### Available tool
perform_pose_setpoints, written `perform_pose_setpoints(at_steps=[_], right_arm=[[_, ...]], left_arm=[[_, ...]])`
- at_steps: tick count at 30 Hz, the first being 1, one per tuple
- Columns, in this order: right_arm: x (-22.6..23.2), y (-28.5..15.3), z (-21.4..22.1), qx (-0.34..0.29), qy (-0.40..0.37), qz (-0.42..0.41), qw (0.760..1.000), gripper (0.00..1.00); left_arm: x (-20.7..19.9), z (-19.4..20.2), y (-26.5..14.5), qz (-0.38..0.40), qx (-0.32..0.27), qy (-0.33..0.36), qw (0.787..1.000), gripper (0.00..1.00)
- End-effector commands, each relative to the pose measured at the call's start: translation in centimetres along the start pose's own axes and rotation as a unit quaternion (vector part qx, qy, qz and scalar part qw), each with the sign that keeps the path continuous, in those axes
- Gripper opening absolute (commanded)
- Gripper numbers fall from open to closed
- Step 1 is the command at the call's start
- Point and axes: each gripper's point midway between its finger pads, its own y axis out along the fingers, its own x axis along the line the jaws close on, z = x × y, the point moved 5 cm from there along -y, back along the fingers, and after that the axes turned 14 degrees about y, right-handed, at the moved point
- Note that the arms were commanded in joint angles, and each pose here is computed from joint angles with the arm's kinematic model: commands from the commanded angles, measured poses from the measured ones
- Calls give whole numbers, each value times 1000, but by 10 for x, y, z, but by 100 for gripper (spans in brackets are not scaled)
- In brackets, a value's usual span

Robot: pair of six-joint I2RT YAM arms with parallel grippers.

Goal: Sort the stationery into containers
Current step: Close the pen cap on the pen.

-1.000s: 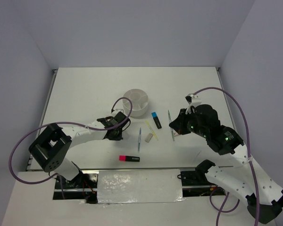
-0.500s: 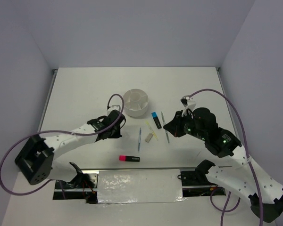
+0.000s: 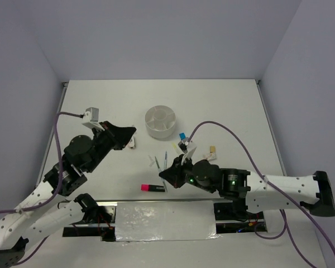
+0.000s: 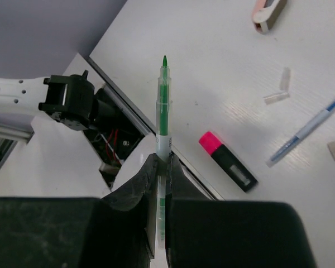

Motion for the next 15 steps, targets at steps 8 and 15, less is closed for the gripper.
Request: perform_pose_setpoints(at_steps=[8, 15], right_arm=[[61, 23, -32, -132, 30, -18, 991, 0], [78, 29, -44, -140, 3, -15, 990, 0]], left_arm=[[-35, -16, -25, 148, -56, -66, 985, 0], [-37, -12, -27, 166, -50, -73, 982, 0]])
